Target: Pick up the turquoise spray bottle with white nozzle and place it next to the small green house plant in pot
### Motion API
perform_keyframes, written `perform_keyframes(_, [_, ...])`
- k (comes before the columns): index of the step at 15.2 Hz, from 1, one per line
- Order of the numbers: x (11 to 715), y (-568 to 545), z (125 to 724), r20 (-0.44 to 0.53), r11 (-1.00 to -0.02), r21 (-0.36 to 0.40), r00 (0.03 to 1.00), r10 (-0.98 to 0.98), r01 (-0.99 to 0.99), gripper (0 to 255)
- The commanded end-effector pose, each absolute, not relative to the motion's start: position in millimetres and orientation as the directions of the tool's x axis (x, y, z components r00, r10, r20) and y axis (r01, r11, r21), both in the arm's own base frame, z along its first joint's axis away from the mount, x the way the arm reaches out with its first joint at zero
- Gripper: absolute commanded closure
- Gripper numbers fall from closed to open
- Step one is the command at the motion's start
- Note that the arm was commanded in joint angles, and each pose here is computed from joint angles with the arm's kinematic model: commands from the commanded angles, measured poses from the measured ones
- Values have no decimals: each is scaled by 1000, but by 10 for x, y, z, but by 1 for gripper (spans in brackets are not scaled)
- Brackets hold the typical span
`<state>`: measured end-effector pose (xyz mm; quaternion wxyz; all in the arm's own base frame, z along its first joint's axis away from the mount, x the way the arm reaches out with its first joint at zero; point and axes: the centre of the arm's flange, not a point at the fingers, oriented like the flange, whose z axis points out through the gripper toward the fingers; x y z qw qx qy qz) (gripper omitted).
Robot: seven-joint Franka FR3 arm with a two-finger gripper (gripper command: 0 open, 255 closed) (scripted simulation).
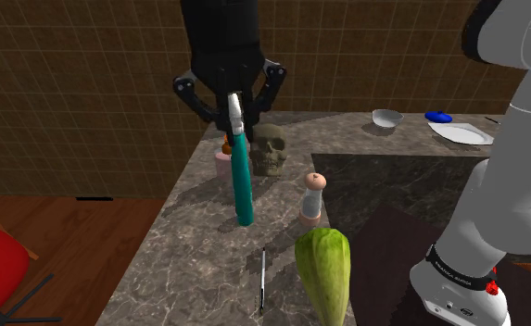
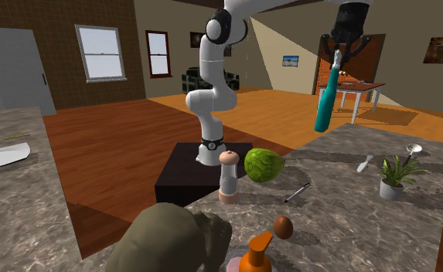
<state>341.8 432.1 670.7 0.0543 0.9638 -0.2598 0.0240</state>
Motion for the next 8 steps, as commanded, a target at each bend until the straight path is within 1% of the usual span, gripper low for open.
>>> perform_keyframes(1, [3296,4557,6649,75,-857,92,862,-502,-507,255])
perform_keyframes(8, [3001,5413,6466,75,-857,92,862,-502,-507,255])
